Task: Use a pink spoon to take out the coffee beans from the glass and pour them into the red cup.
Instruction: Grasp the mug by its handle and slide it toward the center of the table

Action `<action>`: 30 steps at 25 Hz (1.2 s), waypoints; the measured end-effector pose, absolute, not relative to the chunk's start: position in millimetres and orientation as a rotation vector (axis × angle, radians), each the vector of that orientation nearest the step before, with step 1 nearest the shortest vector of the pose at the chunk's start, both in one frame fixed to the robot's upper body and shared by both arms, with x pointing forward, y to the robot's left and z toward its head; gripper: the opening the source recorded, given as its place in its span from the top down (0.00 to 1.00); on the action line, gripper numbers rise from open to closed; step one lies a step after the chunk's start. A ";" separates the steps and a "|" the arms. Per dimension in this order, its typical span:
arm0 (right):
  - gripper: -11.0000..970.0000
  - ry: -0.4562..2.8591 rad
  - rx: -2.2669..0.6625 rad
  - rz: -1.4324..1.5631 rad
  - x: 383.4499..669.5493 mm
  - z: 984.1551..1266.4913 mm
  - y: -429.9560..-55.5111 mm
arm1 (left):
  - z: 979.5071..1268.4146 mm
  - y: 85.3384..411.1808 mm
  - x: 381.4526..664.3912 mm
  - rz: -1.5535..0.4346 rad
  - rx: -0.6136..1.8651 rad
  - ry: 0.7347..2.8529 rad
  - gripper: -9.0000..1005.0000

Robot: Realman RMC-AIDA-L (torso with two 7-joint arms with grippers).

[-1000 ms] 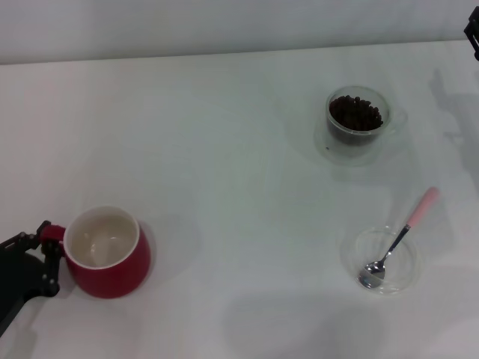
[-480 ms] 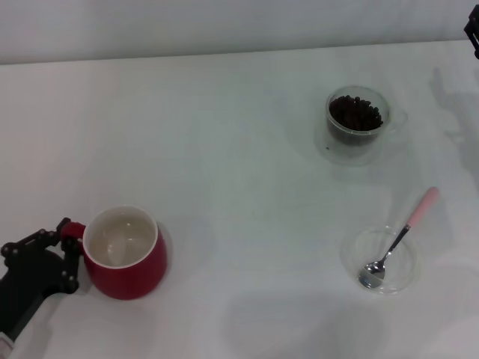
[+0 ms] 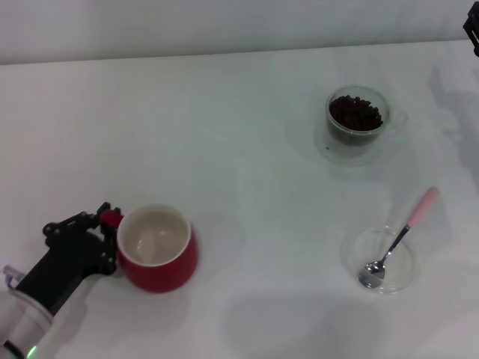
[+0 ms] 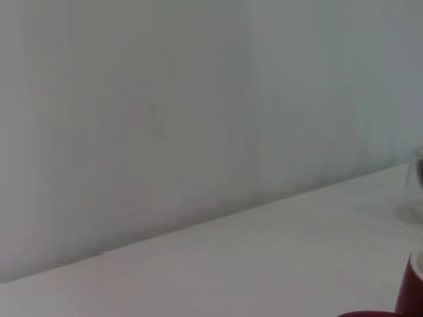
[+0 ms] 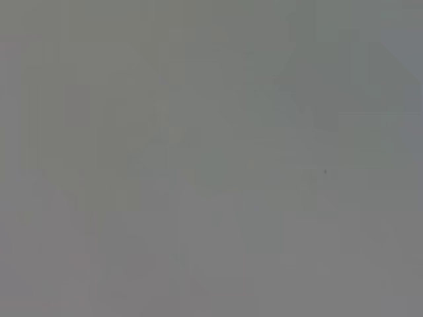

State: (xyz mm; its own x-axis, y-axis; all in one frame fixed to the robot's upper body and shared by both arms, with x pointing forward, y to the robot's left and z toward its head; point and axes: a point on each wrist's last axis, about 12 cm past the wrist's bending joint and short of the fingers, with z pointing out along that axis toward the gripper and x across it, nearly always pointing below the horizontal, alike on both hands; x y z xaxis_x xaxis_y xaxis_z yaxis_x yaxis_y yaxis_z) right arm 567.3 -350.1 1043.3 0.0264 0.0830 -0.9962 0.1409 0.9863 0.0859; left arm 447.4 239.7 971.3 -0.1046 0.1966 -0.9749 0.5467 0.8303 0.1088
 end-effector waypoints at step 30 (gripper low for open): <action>0.14 1.538 0.165 -0.050 571.8 1047.5 -351.5 | 974.4 214.9 459.9 -0.393 0.591 1.693 0.60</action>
State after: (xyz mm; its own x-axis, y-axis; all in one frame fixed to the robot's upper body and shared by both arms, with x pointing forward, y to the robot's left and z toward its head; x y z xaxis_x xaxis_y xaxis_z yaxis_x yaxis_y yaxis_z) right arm 571.8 -351.5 1047.5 0.0343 0.0715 -0.9968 0.1359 0.9878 0.0756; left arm 459.9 214.9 974.4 -0.1313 0.1679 -0.9770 0.5809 0.8116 0.0614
